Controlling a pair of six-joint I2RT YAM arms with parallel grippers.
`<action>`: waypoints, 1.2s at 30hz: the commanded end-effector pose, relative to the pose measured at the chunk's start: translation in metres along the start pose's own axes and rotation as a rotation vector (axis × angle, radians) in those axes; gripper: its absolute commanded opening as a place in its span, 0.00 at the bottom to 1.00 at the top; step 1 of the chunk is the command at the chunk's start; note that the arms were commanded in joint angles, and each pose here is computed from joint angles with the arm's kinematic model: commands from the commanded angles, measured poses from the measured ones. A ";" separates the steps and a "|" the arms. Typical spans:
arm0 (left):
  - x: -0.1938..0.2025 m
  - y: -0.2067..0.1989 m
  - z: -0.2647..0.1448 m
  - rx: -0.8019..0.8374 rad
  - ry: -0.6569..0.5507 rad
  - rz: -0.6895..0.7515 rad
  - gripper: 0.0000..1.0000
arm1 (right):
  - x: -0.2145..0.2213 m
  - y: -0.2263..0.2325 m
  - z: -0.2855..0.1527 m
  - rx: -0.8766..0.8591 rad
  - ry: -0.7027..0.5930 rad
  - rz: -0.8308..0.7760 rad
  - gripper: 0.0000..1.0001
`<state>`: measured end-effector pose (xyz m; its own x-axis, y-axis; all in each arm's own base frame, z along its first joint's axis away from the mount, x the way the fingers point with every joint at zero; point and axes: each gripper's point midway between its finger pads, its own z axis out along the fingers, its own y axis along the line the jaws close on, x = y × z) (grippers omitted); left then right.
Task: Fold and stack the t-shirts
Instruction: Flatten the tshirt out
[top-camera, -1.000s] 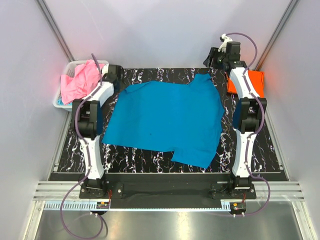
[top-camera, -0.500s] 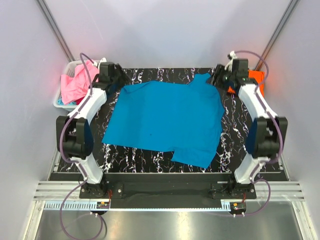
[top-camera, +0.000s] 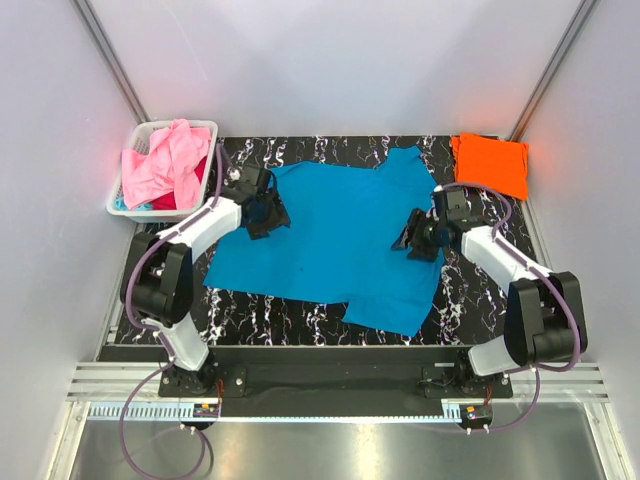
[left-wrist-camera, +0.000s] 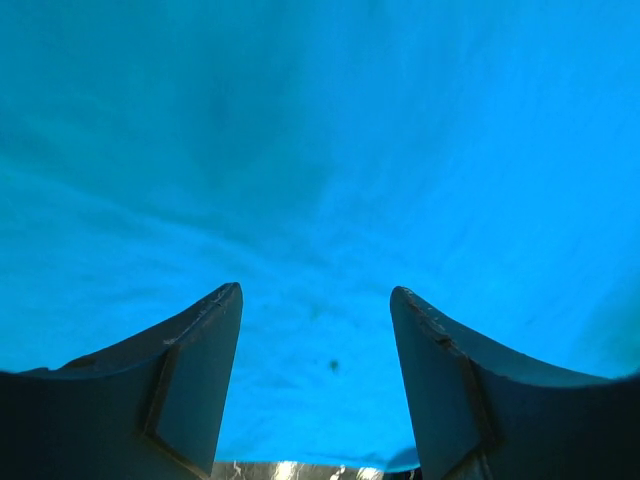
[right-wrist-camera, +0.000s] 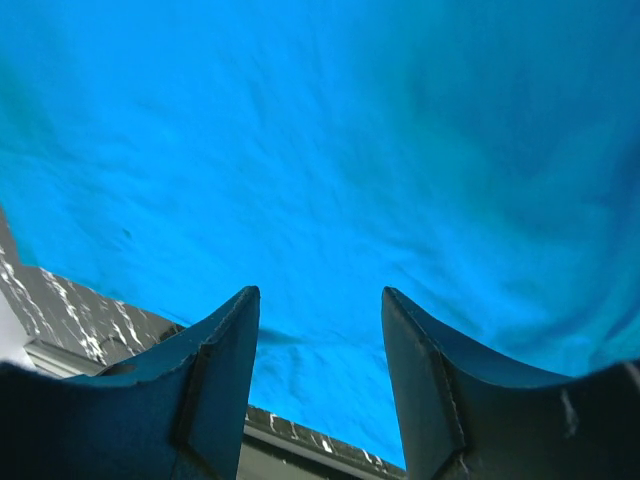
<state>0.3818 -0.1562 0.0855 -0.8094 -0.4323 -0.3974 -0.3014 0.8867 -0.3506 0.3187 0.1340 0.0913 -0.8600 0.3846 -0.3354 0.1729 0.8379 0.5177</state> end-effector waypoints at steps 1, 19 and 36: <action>0.015 0.010 0.008 -0.083 0.030 0.055 0.65 | 0.012 0.004 0.001 -0.004 0.007 0.029 0.59; 0.043 0.064 0.030 -0.420 0.099 0.114 0.59 | 0.032 -0.032 0.044 0.168 0.147 0.093 0.57; 0.109 0.116 0.003 -0.541 0.228 0.069 0.56 | -0.005 -0.070 0.047 0.502 0.196 -0.015 0.57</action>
<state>0.2998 -0.1162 0.0159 -0.8747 -0.3847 -0.2947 -0.4208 0.9046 0.0683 0.3344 0.1083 0.0201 -0.9162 0.3728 -0.1466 0.3488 0.9224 0.1660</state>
